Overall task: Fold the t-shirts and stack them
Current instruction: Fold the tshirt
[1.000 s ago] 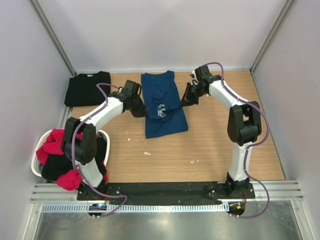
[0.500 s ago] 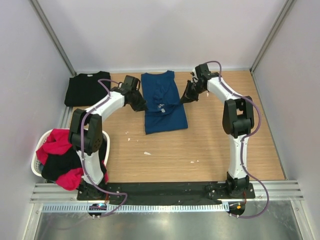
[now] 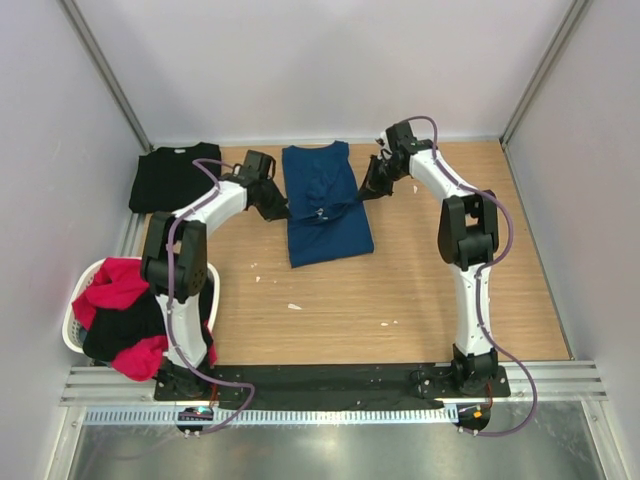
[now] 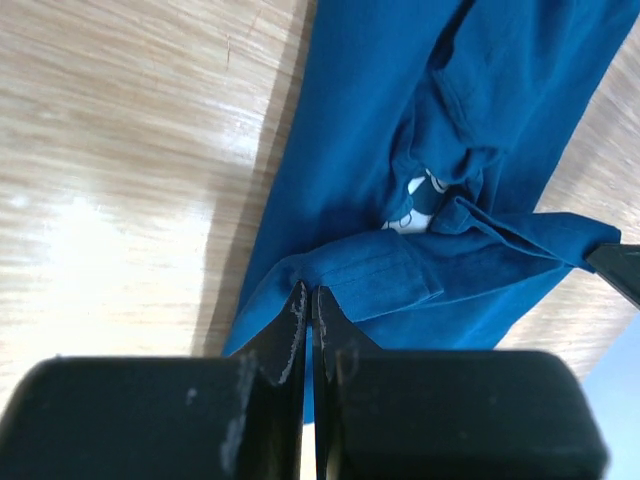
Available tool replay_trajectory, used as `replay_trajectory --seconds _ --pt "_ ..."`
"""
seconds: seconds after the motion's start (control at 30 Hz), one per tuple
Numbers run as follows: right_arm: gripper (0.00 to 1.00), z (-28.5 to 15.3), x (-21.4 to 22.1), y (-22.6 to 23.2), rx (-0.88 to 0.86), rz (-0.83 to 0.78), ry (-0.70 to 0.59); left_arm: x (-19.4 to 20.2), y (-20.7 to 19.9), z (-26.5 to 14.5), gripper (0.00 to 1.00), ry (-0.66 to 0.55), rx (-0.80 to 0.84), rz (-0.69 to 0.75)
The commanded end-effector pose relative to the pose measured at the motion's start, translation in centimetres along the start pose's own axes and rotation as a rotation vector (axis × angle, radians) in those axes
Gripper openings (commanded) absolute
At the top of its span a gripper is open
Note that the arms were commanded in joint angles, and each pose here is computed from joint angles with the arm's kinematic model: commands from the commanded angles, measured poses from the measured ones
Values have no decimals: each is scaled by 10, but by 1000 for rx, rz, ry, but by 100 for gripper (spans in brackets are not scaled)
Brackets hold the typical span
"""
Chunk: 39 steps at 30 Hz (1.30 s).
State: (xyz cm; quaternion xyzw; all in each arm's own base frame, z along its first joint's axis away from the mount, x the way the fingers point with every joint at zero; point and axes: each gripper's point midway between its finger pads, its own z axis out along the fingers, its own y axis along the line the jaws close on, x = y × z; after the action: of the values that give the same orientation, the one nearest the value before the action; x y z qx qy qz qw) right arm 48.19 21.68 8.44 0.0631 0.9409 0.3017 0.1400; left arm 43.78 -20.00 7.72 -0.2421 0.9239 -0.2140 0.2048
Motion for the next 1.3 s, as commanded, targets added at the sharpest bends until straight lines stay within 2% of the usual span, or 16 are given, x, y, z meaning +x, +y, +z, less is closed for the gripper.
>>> replay_trajectory --seconds 0.0,0.13,0.2,0.3,0.33,0.4,0.43,0.47,0.5,0.6,0.7,0.77,0.83,0.87,1.03,1.27 --pt "1 -3 -16 8 -12 -34 -39 -19 -17 4 0 -42 56 9" --pt "1 4 -17 5 -12 -26 -32 -23 -17 11 0 -45 57 9" --pt "6 3 -17 5 -7 -24 -23 -27 -15 12 0 -46 57 21" --pt "12 -7 -27 11 -1 -37 -53 -34 -23 11 16 -43 92 45" --pt "17 -11 -32 14 -6 -45 -72 -38 -26 9 34 -48 100 67" --pt "31 -28 -49 31 -32 -72 -132 -50 -37 4 50 -67 119 90" --pt "40 -35 -54 37 -41 -89 -153 -53 -37 1 67 -70 115 108" --pt "45 -46 -61 46 -47 -111 -183 -64 -47 -11 71 -97 136 123" --pt "58 -53 -64 50 -46 -132 -199 -68 -49 -19 75 -112 131 134" --pt "80 -81 -63 60 -28 -174 -238 -73 -59 -64 79 -172 166 190" --pt "100 -98 -39 62 17 -219 -257 -51 -60 -98 85 -174 220 211" --pt "100 -100 -15 59 28 -219 -256 -17 -60 -97 85 -114 284 241" --pt "100 -101 -12 52 40 -183 -308 5 -85 -111 85 -117 424 296" --pt "100 -91 4 31 79 -117 -288 23 -89 -110 85 -72 474 318" --pt "100 -121 9 13 166 -28 -442 82 -99 -78 85 -26 562 440" --pt "100 -132 14 3 214 -20 -477 74 -109 -17 84 -123 612 370"
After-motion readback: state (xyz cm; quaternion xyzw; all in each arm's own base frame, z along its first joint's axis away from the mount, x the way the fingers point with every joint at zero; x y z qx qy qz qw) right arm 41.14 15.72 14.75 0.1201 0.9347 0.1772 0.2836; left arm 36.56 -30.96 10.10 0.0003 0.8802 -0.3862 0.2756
